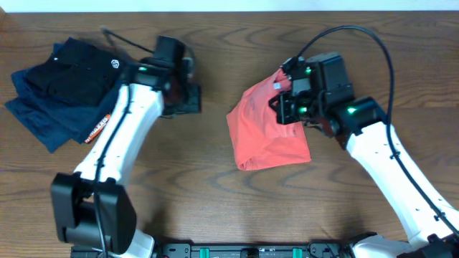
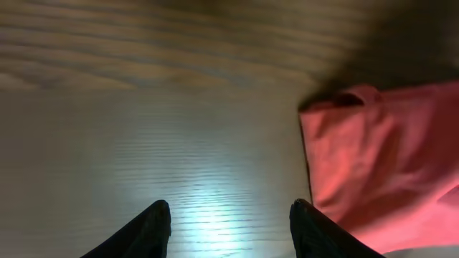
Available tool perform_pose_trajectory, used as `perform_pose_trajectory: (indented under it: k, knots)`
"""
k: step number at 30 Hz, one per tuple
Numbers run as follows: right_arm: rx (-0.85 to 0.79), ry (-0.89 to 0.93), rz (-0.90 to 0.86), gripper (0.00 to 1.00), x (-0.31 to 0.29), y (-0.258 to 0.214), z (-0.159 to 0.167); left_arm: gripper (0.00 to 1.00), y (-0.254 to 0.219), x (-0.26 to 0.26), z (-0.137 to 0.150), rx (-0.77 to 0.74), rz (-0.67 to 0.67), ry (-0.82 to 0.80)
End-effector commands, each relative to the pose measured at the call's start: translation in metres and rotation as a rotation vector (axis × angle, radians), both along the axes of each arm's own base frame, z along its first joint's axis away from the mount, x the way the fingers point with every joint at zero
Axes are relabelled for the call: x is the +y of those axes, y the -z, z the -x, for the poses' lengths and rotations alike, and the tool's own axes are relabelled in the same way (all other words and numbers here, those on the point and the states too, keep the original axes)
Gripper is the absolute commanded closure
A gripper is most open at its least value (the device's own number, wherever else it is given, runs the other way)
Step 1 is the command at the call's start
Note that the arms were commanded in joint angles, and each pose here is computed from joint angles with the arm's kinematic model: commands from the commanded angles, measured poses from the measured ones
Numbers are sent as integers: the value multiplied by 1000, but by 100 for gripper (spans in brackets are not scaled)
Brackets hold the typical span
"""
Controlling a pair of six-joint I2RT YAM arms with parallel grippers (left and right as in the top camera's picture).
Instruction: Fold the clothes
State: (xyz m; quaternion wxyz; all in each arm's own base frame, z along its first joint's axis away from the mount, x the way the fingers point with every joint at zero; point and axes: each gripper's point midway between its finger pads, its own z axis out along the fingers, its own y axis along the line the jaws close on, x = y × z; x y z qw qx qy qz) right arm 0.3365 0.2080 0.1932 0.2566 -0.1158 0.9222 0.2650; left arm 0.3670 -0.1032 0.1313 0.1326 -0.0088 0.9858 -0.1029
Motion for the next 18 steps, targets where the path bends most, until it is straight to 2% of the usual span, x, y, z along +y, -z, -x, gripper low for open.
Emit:
perform_pose_trajectory:
  k: [1, 7, 18]
  knots:
    - [8, -47, -52, 99, 27, -11, 9, 44, -5, 17, -3, -3, -10, -55]
    - [-11, -202, -170, 99, 83, -26, 32, 44, -5, 30, -4, 3, -11, -90]
    - [-76, -316, -278, 99, 147, -52, 67, 44, -5, 70, -11, -1, -9, -200]
